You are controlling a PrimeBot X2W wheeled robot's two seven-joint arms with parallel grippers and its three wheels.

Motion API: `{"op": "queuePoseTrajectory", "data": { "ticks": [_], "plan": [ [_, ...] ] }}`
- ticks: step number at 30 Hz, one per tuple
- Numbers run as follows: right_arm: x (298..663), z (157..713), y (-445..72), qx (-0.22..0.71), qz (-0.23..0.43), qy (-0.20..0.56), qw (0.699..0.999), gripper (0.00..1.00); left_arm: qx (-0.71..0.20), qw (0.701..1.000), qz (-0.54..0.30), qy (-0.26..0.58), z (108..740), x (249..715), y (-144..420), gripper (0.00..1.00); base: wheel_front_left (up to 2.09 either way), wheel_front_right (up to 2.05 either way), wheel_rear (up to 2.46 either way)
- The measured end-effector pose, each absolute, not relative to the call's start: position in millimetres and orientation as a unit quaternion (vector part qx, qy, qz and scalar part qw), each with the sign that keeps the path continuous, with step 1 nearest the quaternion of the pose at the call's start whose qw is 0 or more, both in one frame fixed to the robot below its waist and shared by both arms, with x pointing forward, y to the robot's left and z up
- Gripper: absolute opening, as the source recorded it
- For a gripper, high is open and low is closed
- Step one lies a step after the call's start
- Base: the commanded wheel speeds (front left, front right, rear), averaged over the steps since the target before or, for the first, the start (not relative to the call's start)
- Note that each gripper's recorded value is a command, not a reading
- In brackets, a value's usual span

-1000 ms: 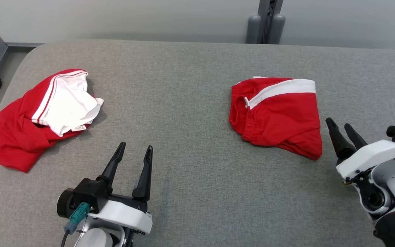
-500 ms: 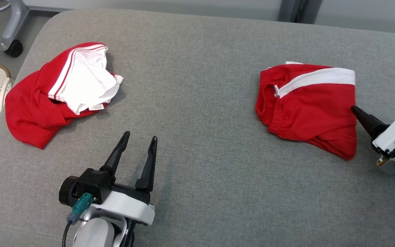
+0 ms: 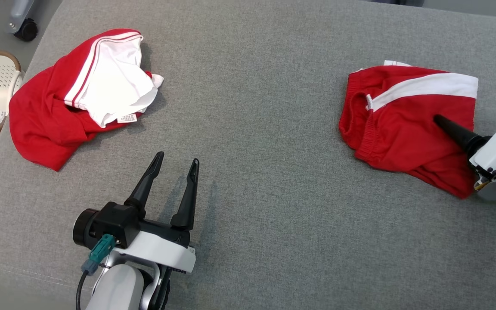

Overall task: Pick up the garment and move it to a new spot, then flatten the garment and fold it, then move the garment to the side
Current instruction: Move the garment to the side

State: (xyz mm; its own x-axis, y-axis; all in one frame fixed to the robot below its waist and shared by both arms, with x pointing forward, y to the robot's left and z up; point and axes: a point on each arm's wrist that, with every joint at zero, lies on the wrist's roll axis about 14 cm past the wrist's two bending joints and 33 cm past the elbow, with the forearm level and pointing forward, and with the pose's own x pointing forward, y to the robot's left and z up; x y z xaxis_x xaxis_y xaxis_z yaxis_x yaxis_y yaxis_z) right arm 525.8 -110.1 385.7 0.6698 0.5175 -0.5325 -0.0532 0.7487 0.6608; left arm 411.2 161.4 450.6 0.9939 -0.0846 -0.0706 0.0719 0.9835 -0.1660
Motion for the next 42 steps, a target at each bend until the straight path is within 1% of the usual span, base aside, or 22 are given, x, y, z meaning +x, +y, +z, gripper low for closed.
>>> {"op": "queuePoseTrajectory", "data": {
  "ticks": [7, 8, 9, 10, 11, 17, 23, 26, 32, 36, 42],
  "plan": [
    [531.2, 383.5, -94.2, 0.308, 0.185, 0.377, 0.854, 1.00, -0.081, 0.995, -0.040, 0.042, 447.7, 414.5, 161.2, 1.00, 0.00, 0.00, 0.00],
    [531.2, 383.3, -91.8, 0.308, 0.187, 0.378, 0.853, 0.91, -0.080, 0.995, -0.040, 0.042, 447.8, 415.0, 161.3, 1.00, 0.00, 0.00, 0.00],
    [531.0, 383.1, -89.5, 0.308, 0.190, 0.379, 0.851, 0.47, -0.080, 0.995, -0.040, 0.042, 447.6, 415.2, 161.1, 1.00, 0.00, 0.00, 0.00],
    [530.9, 382.9, -88.0, 0.306, 0.192, 0.381, 0.851, 0.25, -0.081, 0.995, -0.040, 0.042, 447.3, 415.1, 161.1, 1.00, 0.00, 0.00, 0.00],
    [531.2, 383.0, -87.5, 0.304, 0.193, 0.380, 0.852, 0.00, -0.081, 0.995, -0.040, 0.043, 447.0, 414.9, 161.0, 1.00, 0.00, 0.00, 0.00],
    [526.9, 382.4, -89.1, 0.286, 0.194, 0.379, 0.858, 0.00, -0.081, 0.995, -0.038, 0.041, 449.2, 414.2, 161.4, 1.00, 0.00, 0.00, 0.00],
    [521.1, 382.5, -115.0, 0.226, 0.184, 0.379, 0.878, 0.00, -0.085, 0.995, -0.043, 0.031, 456.2, 414.2, 157.9, 1.00, 0.00, 0.00, 0.00],
    [518.4, 381.8, -149.1, 0.169, 0.162, 0.378, 0.896, 0.00, -0.090, 0.994, -0.047, 0.028, 459.0, 413.1, 154.4, 1.00, 0.00, 0.00, 0.00],
    [519.5, 384.5, -217.0, 0.083, 0.110, 0.371, 0.918, 0.00, -0.096, 0.994, -0.047, 0.027, 460.0, 413.1, 151.5, 1.00, 0.00, 0.00, 0.00],
    [519.1, 382.3, -264.5, 0.042, 0.061, 0.376, 0.924, 0.00, -0.099, 0.994, -0.046, 0.030, 457.1, 414.3, 151.4, 1.00, 0.00, 0.00, 0.00],
    [517.7, 383.4, -318.4, -0.005, 0.002, 0.379, 0.925, 0.00, -0.101, 0.993, -0.043, 0.039, 449.9, 416.2, 152.8, 1.00, 0.00, 0.00, 0.00]
  ]
}}
